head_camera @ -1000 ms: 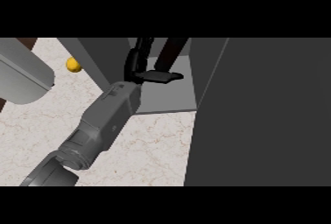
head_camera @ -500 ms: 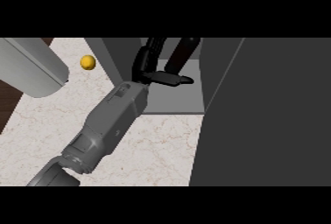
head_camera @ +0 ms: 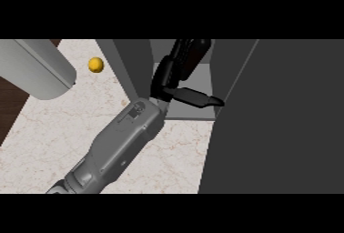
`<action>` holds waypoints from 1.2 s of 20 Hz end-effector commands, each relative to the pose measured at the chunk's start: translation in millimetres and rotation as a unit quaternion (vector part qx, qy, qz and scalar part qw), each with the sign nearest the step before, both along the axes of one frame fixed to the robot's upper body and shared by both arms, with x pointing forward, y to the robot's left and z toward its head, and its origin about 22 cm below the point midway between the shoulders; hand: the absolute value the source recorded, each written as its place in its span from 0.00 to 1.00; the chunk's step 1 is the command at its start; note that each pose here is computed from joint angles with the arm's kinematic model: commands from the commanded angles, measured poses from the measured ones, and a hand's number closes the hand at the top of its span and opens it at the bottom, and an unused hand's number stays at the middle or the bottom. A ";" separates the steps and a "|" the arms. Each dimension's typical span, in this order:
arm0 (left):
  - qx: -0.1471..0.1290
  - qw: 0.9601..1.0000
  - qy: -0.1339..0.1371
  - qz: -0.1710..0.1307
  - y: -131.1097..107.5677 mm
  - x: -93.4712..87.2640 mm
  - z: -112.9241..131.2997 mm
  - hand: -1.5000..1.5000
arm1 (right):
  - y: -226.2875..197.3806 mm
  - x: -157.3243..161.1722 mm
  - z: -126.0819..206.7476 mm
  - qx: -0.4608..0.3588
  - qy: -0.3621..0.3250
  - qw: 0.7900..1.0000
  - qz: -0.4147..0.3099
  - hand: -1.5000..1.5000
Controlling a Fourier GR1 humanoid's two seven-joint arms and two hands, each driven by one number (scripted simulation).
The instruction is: Pick up the wine, place it into the cabinet and close the cabinet
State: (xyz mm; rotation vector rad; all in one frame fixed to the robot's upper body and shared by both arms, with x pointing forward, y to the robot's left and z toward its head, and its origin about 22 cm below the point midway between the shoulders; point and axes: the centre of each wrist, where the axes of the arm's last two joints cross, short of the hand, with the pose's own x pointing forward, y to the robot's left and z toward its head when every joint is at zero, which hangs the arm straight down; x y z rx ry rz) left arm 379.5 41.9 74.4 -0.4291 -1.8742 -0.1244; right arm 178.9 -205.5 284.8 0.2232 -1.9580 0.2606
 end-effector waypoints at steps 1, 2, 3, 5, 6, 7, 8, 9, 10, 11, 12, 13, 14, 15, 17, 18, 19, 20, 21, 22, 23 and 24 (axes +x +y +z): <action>-0.023 1.000 0.016 -0.010 -12.6 -37.2 14.7 0.00 | -0.9 -9.5 3.3 0.003 -0.011 1.000 0.004 0.00; -0.027 0.999 0.024 -0.015 -19.6 -56.4 6.7 0.00 | 3.7 -14.3 5.6 -0.001 -0.005 1.000 0.007 0.00; -0.027 0.999 0.017 -0.008 -23.5 -67.0 12.8 0.00 | -7.1 -11.1 -0.6 0.001 -0.002 1.000 -0.005 0.00; -0.035 0.999 0.019 0.005 -28.2 -87.9 4.2 0.00 | 10.1 -22.6 3.0 0.001 -0.012 1.000 0.017 0.00; -0.048 0.999 0.013 0.019 -23.2 -97.1 6.2 0.00 | 5.2 -18.1 0.7 -0.002 -0.012 1.000 0.005 0.00; -0.049 0.999 0.010 0.010 -23.8 -105.8 10.2 0.00 | 6.4 -14.7 4.8 0.000 -0.004 1.000 0.005 0.00; -0.063 0.998 0.025 0.011 -25.9 -112.6 15.2 0.00 | 5.4 -13.0 4.6 0.003 -0.015 1.000 0.007 0.00; -0.067 0.997 0.011 0.023 -22.9 -108.6 9.4 0.00 | 3.6 -1.6 -9.6 -0.001 -0.013 1.000 0.010 0.00; -0.064 0.997 0.015 0.029 -25.3 -131.1 1.8 0.00 | -3.7 -10.0 7.4 -0.009 -0.014 1.000 0.000 0.00; -0.084 0.995 0.025 0.039 -21.1 -126.3 7.5 0.00 | 3.6 -21.9 12.6 -0.005 -0.011 1.000 0.004 0.00; -0.080 0.996 0.020 0.033 -22.5 -137.7 9.9 0.00 | 5.8 -11.5 0.8 0.002 -0.024 1.000 0.006 0.00; -0.083 0.996 0.032 0.030 -11.0 -141.5 7.6 0.00 | 8.3 -13.6 20.0 0.002 -0.014 1.000 0.007 0.00; -0.095 0.994 0.027 0.041 -13.6 -149.1 2.1 0.00 | 3.2 -10.5 12.2 -0.001 -0.020 1.000 -0.001 0.00; -0.109 0.993 0.039 0.030 -17.8 -170.7 16.0 0.00 | 1.2 -21.0 7.1 0.000 -0.020 1.000 0.005 0.00; -0.115 0.991 0.041 0.044 -0.1 -175.5 -5.9 1.00 | 11.4 -27.6 -1.1 0.000 -0.022 1.000 0.006 0.00; -0.119 0.991 0.034 0.046 -0.2 -186.2 -9.8 1.00 | 15.4 -17.8 -0.5 -0.001 -0.005 1.000 0.005 0.00; -0.110 0.992 0.044 0.041 -2.5 -201.1 0.2 1.00 | 23.6 -18.2 9.7 -0.005 -0.011 1.000 0.006 0.00; -0.106 0.993 0.047 0.014 24.4 -198.2 5.5 1.00 | 6.8 -17.9 10.7 -0.008 -0.021 1.000 -0.004 0.00; -0.106 0.993 0.051 0.012 22.9 -215.6 -1.3 1.00 | 15.4 -14.4 11.4 -0.006 -0.017 1.000 -0.001 0.00; -0.108 0.993 0.050 0.007 27.1 -218.1 -11.9 1.00 | 15.4 -7.8 17.4 0.001 -0.018 1.000 -0.003 0.00; -0.104 0.994 0.044 -0.008 23.0 -226.3 -8.7 1.00 | 5.1 -13.9 14.3 -0.012 -0.005 1.000 0.006 0.00; -0.103 0.993 0.047 -0.021 31.3 -222.4 -6.0 1.00 | 8.8 -3.4 5.1 -0.012 -0.007 1.000 0.010 0.00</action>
